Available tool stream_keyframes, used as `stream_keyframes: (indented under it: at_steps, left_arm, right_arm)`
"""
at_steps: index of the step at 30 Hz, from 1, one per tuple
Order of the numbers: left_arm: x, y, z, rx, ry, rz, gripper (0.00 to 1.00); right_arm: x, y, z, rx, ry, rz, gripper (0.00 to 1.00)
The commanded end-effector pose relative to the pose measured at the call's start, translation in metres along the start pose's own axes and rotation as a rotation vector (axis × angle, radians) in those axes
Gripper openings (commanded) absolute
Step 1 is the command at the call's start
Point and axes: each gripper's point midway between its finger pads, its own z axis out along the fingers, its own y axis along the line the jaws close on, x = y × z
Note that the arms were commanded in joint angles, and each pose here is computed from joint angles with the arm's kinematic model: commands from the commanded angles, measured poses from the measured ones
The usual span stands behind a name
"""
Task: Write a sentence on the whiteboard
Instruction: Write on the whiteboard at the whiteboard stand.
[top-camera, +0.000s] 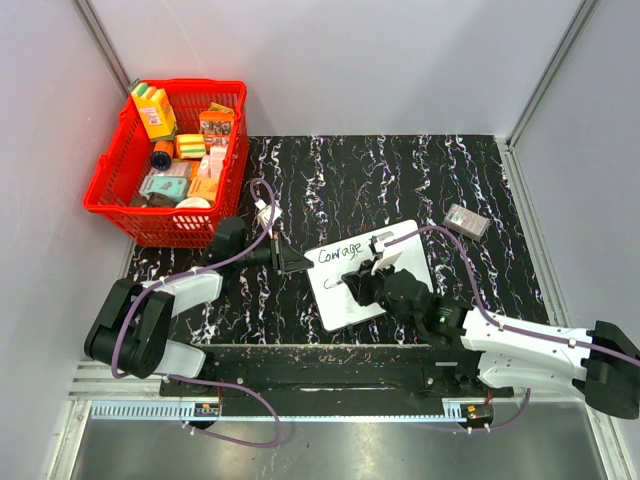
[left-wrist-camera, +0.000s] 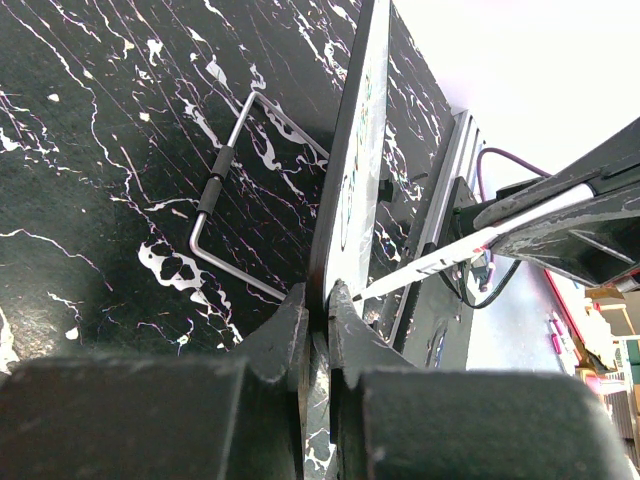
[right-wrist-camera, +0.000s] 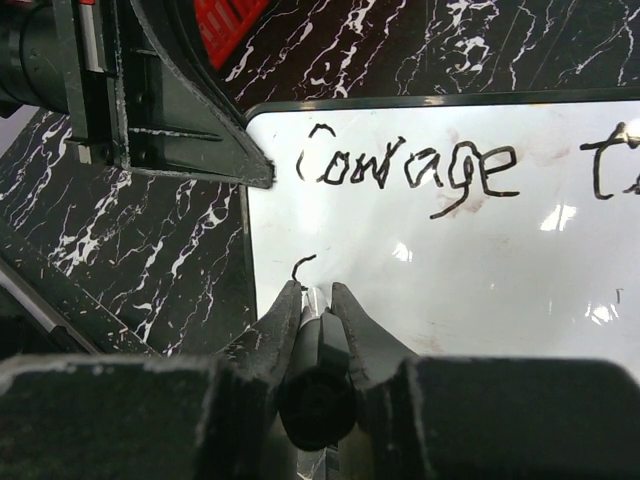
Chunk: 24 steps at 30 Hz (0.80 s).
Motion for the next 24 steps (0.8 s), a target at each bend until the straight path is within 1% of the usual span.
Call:
stream_keyframes:
  at_steps: [1,6,11,19,24]
  left_arm:
    - [0.005,0.027,0.002,-0.093,0.002,0.108,0.0]
    - [0.004,0.026,0.002,-0.092,0.0,0.11,0.0]
    - [0.004,0.026,0.002,-0.092,0.001,0.112,0.0]
    - [0.004,0.027,0.002,-0.092,0.001,0.11,0.0]
    - [0.004,0.026,0.002,-0.091,0.001,0.11,0.0]
  right_arm:
    - [-0.006,-0.012,-0.004,0.06,-0.033,-0.004,0.0]
    - [-0.018,-0.006,-0.006,0.033,-0.067,0.007,0.0]
    - [-0.041,0.003,-0.013,-0.003,-0.133,0.022,0.0]
    - [-0.062,0.001,-0.005,0.058,-0.175,-0.033,0.0]
    - [-0.071,0.004,-0.003,0.061,-0.197,-0.037,0.0]
